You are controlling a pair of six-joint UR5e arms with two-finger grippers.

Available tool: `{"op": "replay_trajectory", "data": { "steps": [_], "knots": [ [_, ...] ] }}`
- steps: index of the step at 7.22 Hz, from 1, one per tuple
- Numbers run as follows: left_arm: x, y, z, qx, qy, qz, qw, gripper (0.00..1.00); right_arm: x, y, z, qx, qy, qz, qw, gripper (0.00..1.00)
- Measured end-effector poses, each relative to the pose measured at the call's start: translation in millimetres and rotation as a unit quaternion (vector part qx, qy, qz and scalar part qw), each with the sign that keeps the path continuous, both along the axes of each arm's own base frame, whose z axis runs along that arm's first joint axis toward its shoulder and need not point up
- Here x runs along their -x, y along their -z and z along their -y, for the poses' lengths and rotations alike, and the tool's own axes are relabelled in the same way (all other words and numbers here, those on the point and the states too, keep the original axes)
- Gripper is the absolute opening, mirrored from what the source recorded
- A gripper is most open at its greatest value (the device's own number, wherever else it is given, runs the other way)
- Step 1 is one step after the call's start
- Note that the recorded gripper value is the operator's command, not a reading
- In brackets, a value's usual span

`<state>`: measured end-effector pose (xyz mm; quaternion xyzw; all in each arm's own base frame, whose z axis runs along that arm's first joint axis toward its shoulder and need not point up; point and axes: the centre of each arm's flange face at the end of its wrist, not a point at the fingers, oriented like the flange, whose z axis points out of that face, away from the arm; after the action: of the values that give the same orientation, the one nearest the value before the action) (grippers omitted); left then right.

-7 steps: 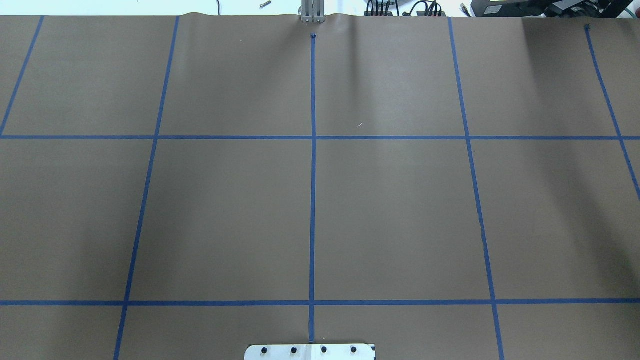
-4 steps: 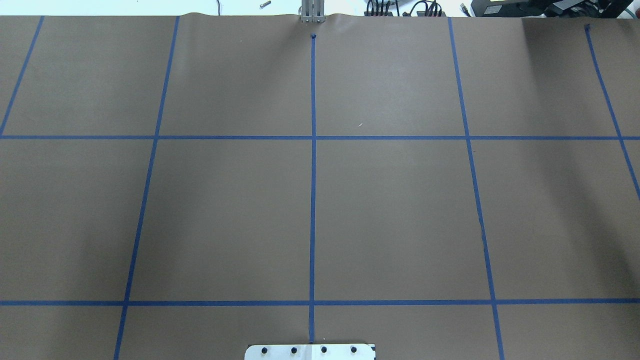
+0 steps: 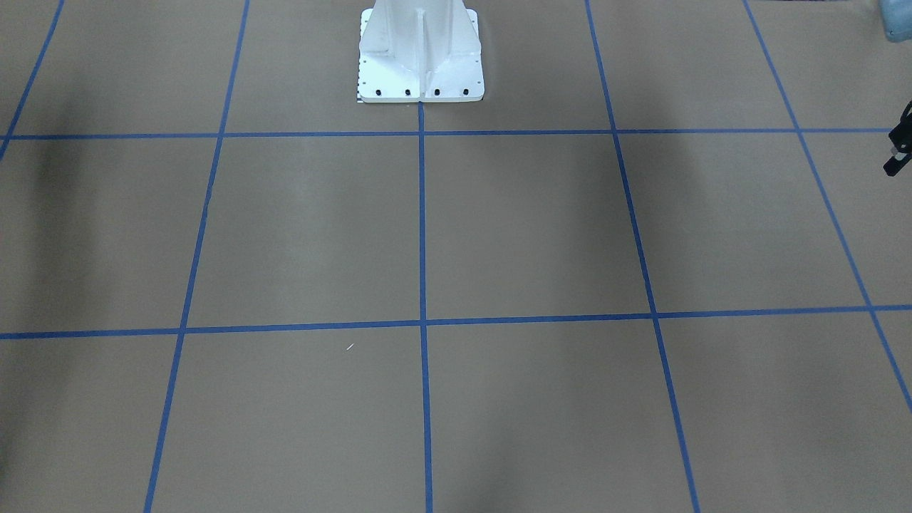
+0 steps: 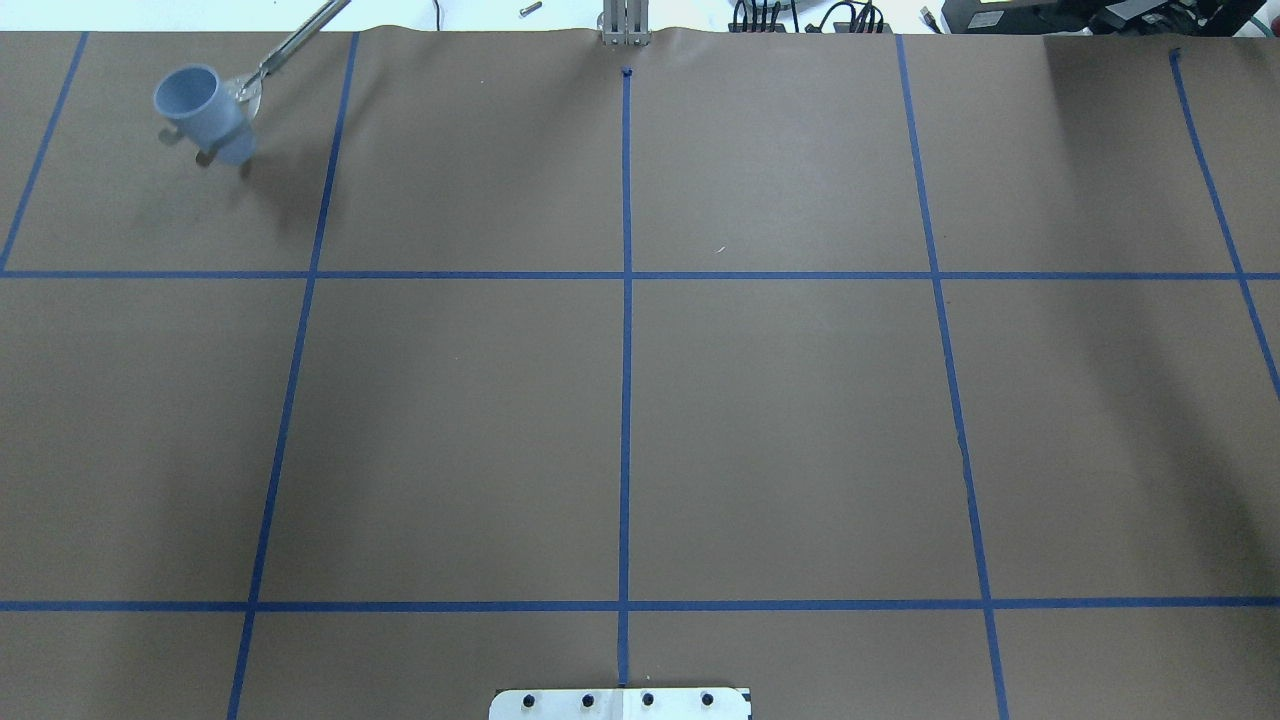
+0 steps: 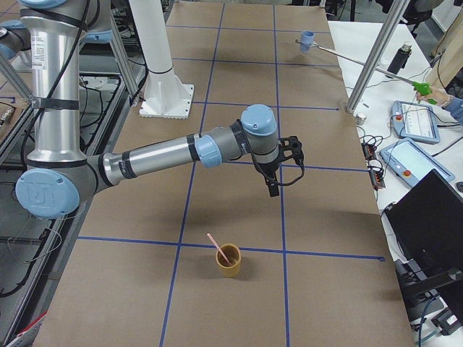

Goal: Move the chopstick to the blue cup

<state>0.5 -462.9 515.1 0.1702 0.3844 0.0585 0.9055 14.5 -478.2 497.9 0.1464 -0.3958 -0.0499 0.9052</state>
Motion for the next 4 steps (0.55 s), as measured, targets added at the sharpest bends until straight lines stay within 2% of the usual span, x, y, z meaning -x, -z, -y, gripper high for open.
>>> {"op": "replay_trajectory", "data": {
  "steps": [4],
  "knots": [
    [0.0,0.1,0.0,0.000,0.000,0.000,1.0000,0.98,0.5,0.6,-0.2,-0.001,0.002,0.003,1.0000,1.00]
  ]
}}
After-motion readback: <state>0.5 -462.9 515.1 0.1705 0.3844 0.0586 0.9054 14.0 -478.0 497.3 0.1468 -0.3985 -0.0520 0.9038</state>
